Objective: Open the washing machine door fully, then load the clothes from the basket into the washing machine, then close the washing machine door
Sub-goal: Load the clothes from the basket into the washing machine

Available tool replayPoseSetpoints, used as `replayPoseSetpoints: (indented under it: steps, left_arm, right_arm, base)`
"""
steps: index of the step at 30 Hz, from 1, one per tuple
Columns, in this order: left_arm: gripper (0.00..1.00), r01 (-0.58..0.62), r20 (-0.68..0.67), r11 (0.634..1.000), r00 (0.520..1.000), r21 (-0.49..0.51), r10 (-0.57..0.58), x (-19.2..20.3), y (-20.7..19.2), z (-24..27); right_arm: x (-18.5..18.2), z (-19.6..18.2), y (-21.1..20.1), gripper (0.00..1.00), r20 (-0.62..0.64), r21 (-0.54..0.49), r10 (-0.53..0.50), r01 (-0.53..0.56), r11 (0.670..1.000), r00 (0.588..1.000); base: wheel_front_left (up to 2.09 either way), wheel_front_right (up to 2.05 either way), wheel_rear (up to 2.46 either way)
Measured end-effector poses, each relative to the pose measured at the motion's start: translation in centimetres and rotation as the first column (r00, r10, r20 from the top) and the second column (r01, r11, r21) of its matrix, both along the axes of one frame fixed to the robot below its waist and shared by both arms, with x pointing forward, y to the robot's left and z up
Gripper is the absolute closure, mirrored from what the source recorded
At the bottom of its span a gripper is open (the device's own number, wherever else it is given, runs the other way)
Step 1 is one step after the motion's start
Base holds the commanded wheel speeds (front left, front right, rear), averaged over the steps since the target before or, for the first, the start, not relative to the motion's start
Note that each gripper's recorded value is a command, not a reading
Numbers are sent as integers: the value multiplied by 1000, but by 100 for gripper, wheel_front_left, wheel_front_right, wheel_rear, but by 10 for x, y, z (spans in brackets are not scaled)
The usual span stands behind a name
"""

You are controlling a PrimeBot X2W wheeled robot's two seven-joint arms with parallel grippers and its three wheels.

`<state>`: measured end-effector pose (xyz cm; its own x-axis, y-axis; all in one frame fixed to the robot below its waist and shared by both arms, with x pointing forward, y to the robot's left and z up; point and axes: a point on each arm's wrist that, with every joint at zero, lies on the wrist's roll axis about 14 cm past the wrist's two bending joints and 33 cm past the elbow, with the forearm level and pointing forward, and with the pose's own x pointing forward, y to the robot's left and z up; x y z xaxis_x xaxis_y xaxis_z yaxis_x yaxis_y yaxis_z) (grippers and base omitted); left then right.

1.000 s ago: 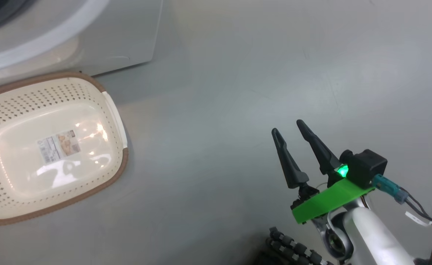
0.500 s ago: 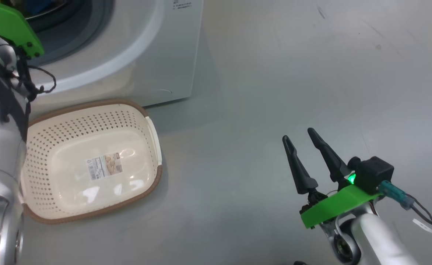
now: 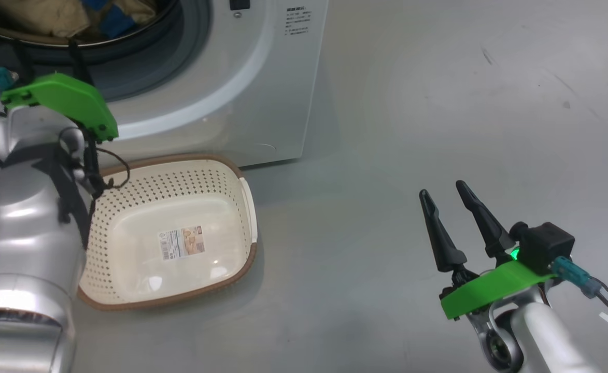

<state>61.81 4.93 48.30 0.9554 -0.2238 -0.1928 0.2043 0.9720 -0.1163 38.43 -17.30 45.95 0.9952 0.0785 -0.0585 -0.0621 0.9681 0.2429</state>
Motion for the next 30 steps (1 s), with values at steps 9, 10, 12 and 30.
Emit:
replayPoseSetpoints:
  steps: [9,10,12,30]
  left_arm:
    - [0,28,49,1000,998,-1,-28,-37,3,-4]
    - [0,30,50,1000,998,-3,-30,-43,4,-6]
    - [0,38,59,999,998,5,-38,-55,7,-9]
    - [0,-23,121,996,992,-87,34,-147,35,-18]
  right_arm:
    - [3,11,5,0,38,-1,18,-18,1000,999]
    - [2,11,6,0,39,1,23,-23,1000,999]
    - [1,13,9,0,43,2,31,-31,1000,999]
    - [-1,28,18,0,90,-4,64,-64,998,994]
  base:
    - [0,0,0]
    - [0,0,0]
    - [0,0,0]
    - [0,0,0]
